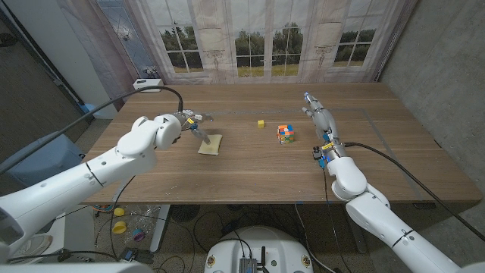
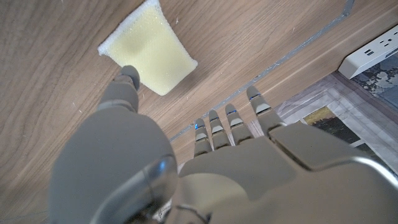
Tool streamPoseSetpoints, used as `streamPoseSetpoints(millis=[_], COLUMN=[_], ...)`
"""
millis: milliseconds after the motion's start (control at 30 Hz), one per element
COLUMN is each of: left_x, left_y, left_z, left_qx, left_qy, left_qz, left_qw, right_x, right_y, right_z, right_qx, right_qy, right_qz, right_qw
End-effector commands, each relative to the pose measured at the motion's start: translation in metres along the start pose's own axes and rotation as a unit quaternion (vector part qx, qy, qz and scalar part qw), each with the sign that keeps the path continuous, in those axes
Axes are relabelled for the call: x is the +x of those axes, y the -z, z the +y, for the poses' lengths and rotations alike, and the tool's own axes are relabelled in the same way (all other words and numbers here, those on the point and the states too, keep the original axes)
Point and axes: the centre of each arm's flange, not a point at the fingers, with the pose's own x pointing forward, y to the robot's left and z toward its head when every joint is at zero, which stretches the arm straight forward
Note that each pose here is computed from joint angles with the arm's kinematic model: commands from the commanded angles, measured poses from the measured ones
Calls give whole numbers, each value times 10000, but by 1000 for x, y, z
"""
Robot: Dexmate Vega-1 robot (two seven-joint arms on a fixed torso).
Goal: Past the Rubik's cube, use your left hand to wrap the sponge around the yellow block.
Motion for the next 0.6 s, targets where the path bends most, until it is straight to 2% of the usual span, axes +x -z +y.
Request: streamPoseSetpoints(millis=[33,600], left_x=[10,14], left_y=[-4,-12], left_z=[-7,-14], left_qx=[40,74], left_qy=[214,390], left_qz=[-71,-139], left_qw=[9997,9991], right_x=[5,1], right_y=[0,-4], right_z=[2,2], right_qx=[-37,-50], right_qy=[-56,-29], right_qz=[-2,-60], right_qw=[10000,10000])
